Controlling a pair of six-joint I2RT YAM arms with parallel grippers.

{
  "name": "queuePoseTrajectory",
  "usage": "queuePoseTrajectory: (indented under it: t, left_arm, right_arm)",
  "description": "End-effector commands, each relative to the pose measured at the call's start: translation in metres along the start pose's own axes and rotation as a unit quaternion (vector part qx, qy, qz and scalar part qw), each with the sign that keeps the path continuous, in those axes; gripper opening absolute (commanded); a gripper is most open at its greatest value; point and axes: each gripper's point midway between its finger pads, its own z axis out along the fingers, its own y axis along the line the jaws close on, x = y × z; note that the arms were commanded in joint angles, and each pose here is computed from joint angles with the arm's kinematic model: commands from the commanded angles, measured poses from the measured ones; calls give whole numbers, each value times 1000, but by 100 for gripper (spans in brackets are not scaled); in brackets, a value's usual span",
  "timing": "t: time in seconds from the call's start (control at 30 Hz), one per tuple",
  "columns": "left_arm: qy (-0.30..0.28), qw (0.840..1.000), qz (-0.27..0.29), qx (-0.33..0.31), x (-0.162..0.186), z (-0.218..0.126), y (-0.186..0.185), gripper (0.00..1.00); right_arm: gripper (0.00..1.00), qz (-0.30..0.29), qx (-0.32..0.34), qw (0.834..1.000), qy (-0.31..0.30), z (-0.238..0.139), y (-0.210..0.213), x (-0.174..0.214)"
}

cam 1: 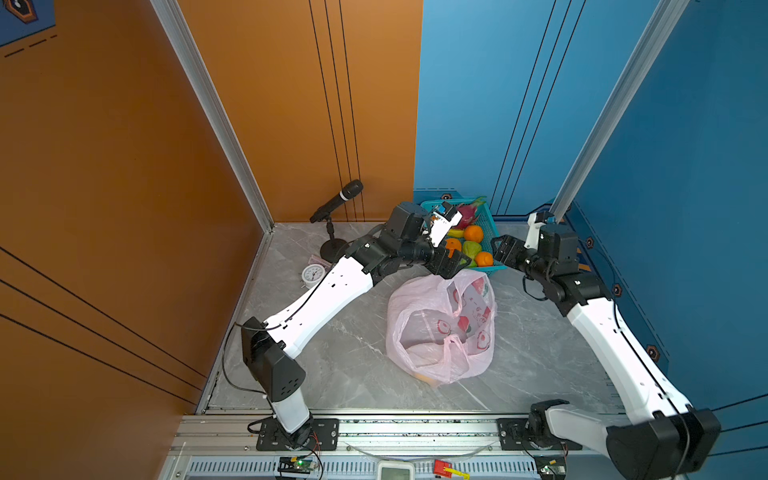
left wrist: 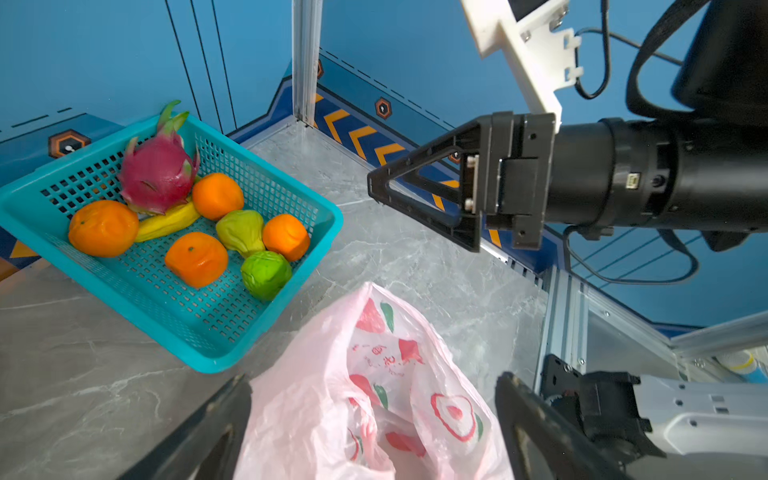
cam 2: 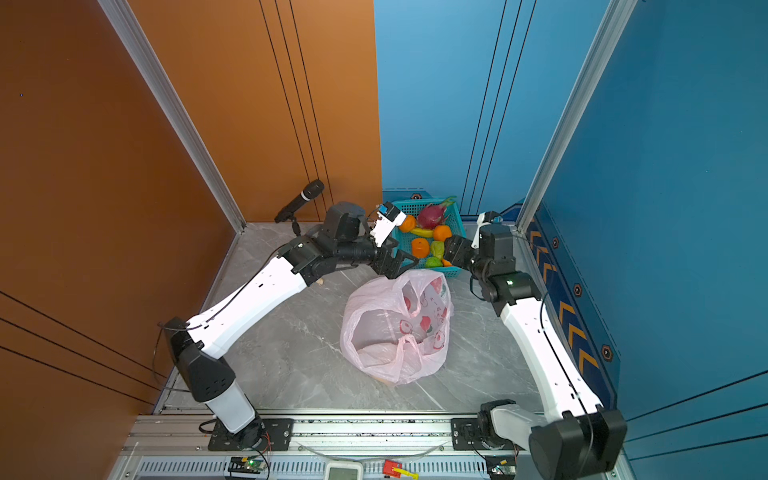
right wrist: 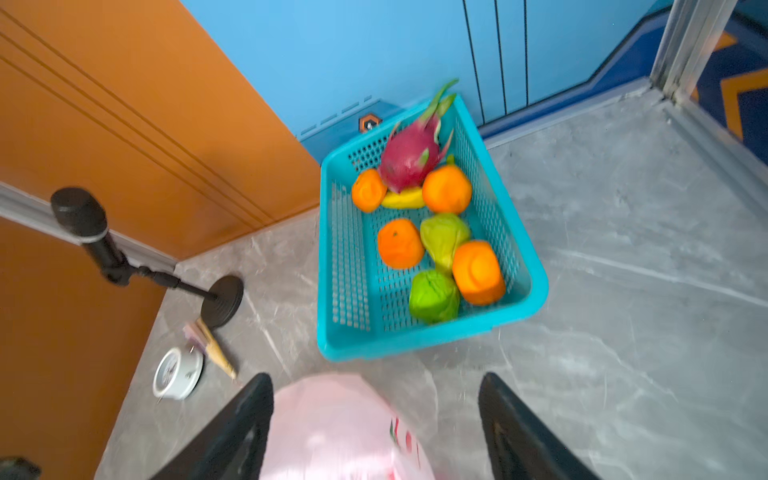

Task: Untie the knot of the plastic bag and take out the fruit
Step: 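Move both grippers back down toward the pink bag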

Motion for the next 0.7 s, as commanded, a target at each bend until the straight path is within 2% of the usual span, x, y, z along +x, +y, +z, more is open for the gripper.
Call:
queuePoseTrajectory:
  t: [0.0, 0.13, 0.17, 0.3, 0.43, 0.67]
  left_arm:
    - [17, 999, 23, -25, 16, -10, -15, 91]
    - [29, 998, 23, -55, 36, -16, -34, 87]
    - [31, 997, 22, -63, 41, -18, -40, 82]
    - [34, 996, -7, -85, 57, -25, -52, 76]
    - [51, 994, -37, -93, 77, -26, -61, 71]
    - [118, 980, -68, -142, 119, -19, -50, 70]
  right_arm:
    - [76, 0, 2, 999, 32, -30, -4, 35]
    - [76, 11, -1, 999, 40, -62, -3, 61]
    - [75, 27, 4, 999, 43, -68, -5, 68]
    - [72, 104, 23, 990, 90, -78, -14, 101]
    - [73, 171, 25, 974, 147, -79, -10, 136]
    - [83, 302, 40, 934, 188, -75, -5, 188]
